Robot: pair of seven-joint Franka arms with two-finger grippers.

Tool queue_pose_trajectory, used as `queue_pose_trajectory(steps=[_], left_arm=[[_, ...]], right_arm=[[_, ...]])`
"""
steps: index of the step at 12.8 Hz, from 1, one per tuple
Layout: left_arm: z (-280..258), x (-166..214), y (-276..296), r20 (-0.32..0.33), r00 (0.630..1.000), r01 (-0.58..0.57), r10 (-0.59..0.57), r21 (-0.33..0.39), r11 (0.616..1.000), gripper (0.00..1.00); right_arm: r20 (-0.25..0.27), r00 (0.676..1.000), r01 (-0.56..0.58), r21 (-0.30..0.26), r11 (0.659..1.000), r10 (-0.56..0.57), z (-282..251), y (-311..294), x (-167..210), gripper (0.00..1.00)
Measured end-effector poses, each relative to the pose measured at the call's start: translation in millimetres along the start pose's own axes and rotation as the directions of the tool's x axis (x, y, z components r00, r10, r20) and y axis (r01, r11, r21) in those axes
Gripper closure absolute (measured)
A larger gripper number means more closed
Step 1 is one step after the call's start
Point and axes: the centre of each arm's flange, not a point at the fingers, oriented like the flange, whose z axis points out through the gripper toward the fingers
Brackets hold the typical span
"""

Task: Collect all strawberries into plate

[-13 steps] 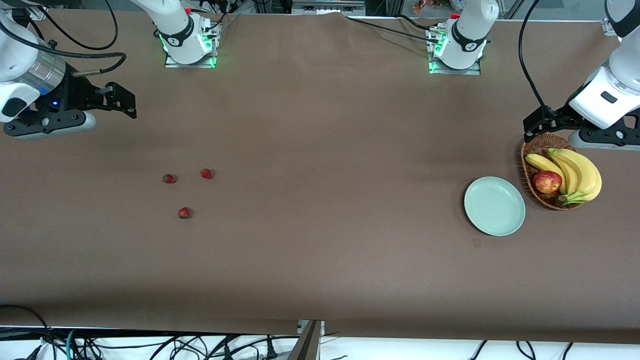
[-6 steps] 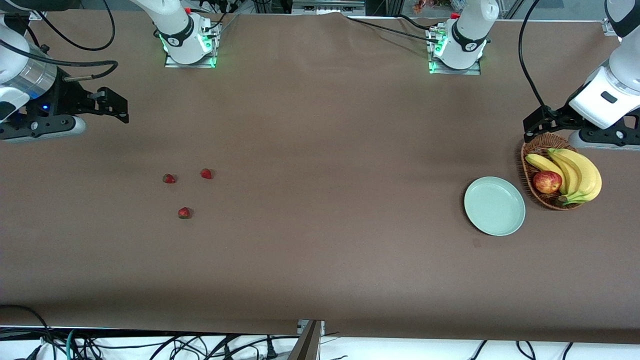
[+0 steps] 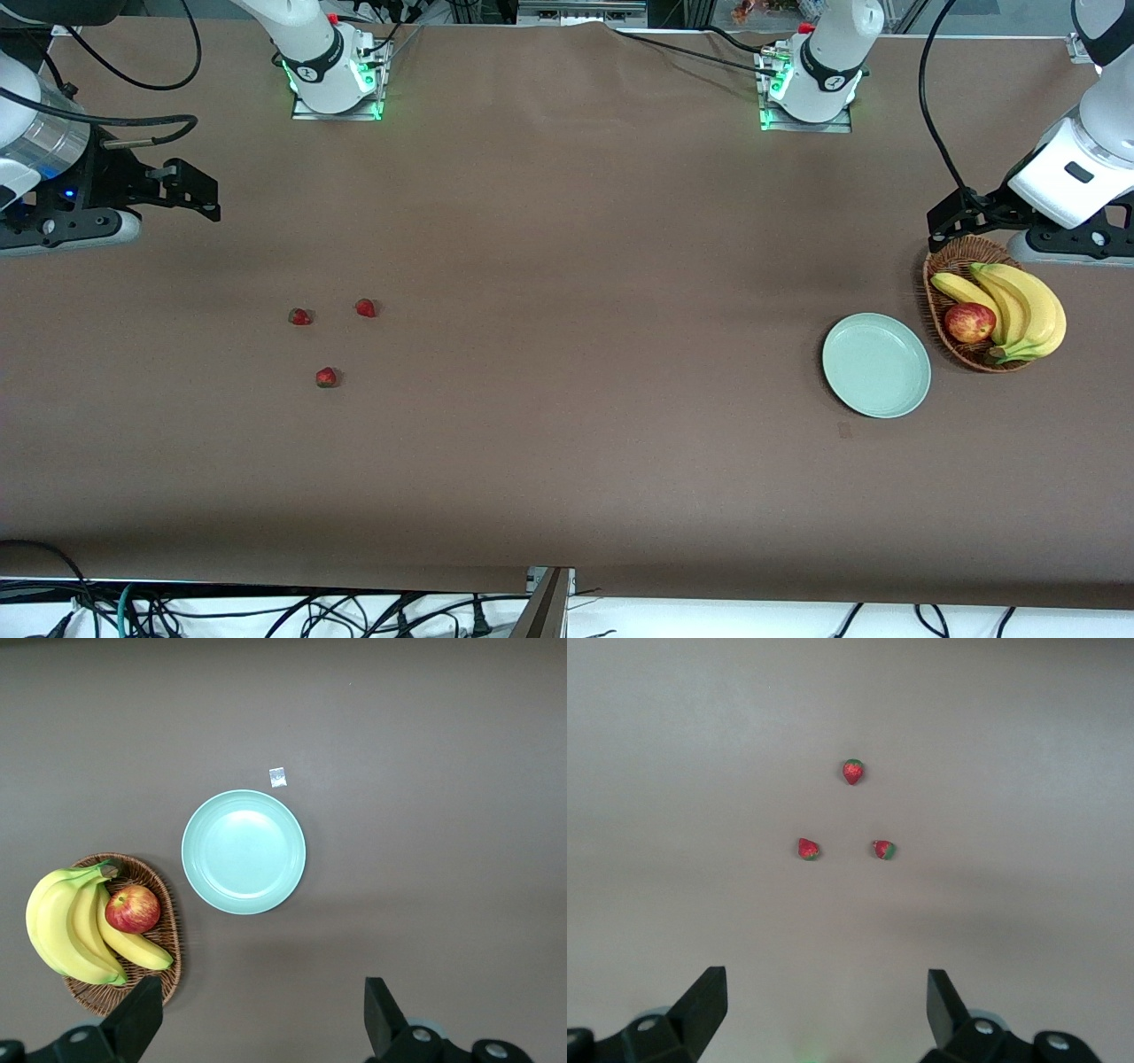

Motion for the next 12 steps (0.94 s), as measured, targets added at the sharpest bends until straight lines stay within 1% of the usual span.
queue_pose_trajectory(steps=[12], left_arm=[[0.0, 0.0, 0.0, 0.000, 1.000, 0.000, 0.000, 0.000, 1.000, 0.00]], right_arm=[[0.000, 1.000, -0.002, -0.002, 1.000, 0.002, 7.8, 0.8, 7.0, 0.00]])
